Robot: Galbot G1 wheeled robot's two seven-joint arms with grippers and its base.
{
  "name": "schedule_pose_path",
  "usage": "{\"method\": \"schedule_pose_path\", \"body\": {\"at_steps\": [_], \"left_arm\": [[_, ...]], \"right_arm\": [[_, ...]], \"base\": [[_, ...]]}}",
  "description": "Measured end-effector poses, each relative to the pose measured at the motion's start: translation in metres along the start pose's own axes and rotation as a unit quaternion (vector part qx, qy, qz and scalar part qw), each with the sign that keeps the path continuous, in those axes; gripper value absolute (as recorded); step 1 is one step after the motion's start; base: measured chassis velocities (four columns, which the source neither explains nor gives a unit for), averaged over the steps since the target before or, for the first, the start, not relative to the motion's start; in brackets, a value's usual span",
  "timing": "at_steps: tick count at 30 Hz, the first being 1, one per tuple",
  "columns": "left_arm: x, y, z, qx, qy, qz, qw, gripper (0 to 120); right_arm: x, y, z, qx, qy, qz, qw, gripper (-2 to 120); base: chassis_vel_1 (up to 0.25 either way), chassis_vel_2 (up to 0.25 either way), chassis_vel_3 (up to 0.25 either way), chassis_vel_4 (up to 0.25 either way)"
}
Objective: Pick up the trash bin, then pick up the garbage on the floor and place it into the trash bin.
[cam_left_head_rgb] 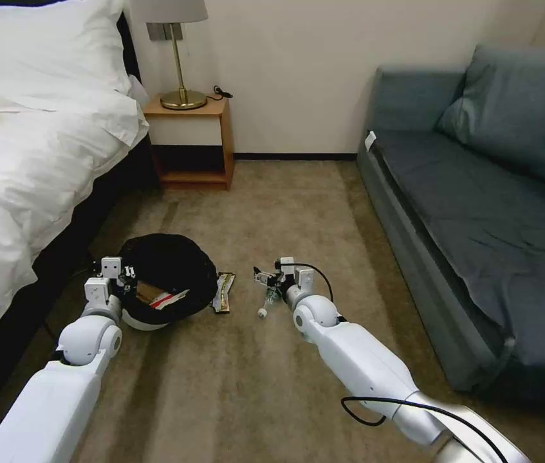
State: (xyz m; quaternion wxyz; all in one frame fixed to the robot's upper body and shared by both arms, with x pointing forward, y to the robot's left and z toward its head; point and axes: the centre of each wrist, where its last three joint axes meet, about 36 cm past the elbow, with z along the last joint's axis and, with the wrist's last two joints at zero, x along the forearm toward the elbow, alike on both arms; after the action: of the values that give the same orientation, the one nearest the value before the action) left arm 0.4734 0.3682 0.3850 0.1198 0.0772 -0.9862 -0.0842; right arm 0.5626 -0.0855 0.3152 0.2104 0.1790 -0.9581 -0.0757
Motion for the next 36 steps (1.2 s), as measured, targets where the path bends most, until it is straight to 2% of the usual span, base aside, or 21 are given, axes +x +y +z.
{"method": "schedule_pose_path", "body": {"at_steps": [36], "left_arm": [[-0.0016,0.0032,0.0015,-0.001,0.0,0.001,1.0,6]], "right_arm": [[-0.0034,0.0044,0.0055,0.001,0.007,-0.011,1.0,100]], "base": [[-0.012,0.011,0.013,-0.01]]}}
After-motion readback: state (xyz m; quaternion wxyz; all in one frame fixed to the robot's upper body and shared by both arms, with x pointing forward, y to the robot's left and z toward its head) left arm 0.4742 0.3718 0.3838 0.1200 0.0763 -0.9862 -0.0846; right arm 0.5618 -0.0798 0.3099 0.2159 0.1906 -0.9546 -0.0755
